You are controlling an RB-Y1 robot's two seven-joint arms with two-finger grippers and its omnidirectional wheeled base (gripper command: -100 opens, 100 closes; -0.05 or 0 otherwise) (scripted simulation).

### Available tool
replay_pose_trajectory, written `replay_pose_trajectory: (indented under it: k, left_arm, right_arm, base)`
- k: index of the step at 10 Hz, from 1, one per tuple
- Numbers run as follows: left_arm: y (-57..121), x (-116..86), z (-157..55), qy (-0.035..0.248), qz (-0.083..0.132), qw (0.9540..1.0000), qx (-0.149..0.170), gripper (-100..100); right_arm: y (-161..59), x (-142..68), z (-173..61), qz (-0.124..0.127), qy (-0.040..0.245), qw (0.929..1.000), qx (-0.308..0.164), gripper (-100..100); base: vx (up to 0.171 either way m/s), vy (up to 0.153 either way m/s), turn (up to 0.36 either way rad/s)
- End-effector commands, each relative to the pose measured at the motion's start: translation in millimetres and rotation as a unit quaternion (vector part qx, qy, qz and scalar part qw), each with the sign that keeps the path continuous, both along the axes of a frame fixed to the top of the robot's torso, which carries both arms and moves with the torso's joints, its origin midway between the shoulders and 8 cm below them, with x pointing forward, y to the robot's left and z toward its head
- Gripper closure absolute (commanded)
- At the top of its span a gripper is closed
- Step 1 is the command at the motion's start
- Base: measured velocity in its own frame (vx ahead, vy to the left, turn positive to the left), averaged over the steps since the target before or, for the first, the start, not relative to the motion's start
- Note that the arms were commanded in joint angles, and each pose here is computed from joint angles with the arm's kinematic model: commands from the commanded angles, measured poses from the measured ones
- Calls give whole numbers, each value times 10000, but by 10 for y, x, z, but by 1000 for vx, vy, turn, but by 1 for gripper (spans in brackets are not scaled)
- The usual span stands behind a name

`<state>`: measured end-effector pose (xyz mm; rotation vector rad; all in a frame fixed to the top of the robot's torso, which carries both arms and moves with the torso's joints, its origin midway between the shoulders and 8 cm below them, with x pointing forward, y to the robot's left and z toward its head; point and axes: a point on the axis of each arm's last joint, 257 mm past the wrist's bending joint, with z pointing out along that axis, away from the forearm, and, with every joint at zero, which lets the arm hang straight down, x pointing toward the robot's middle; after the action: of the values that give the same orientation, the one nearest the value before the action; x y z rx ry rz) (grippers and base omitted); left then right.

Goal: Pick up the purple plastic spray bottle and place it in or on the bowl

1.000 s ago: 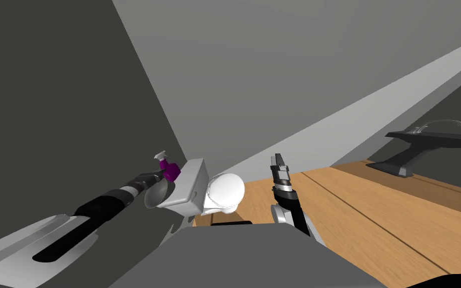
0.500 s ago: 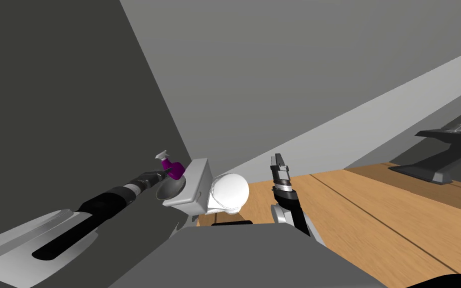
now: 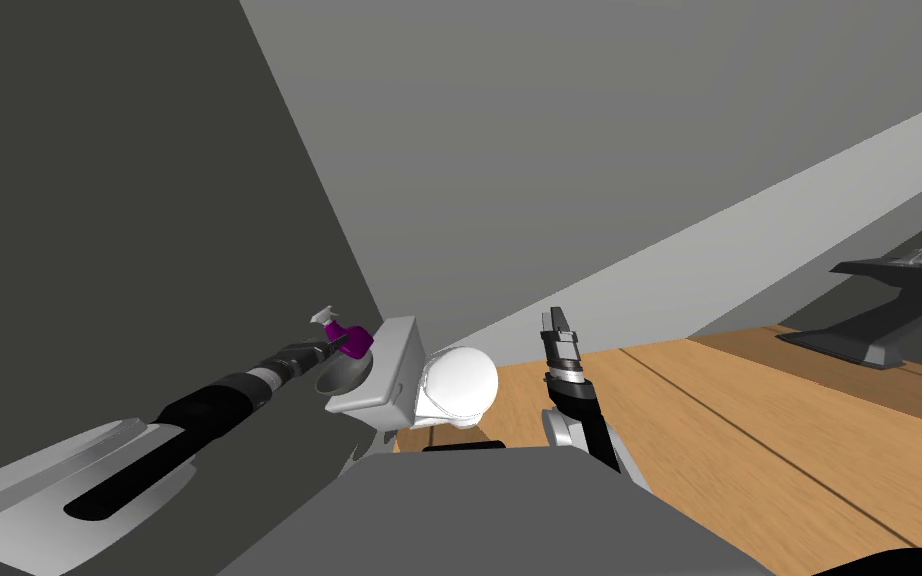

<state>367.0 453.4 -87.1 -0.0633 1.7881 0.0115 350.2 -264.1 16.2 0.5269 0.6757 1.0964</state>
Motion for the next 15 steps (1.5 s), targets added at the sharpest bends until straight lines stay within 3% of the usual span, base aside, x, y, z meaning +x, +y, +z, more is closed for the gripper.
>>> replay_pose_trajectory:
  k: [1,3,6,7,9,13,14,15]
  left_arm:
    - [-43,78,-86,-8,-170,9998,-121,-100]
    - [15,165,-233,30,-164,9996,-242,-100]
    - [283,295,-137,-135,58,9998,-161,-100]
    - [166,357,-221,-105,-177,9994,-261,-100]
    - [169,442,-360,-50,-226,9991,-363,-100]
    - [512,601,-275,-206,70,9994,-280,-100]
    - [362,692,-361,-156,-166,9991,-365,-100]
    - [331,724,-424,-119,-236,9988,-407,-100]
  right_arm:
    - [0,0,0,0,0,10000,0,0]
    - [1,0,1,1,-1,10000,1,0]
    - [0,0,0,0,0,10000,0,0]
    - [0,0,0,0,0,10000,0,0]
    - [1,0,1,1,-1,10000,1,0]
    - [0,0,0,0,0,10000,0,0]
    - [0,0,0,0,0,10000,0,0]
    - [1,0,1,1,-1,10000,1,0]
  base:
    - [-94,-57,-103]
    - [-113,-59,-22]
    - [5,0,1]
    - [-93,-75,-100]
    - [-102,-60,-24]
    - [4,8,1]
    - [-89,-64,-96]
    - [-120,-85,-55]
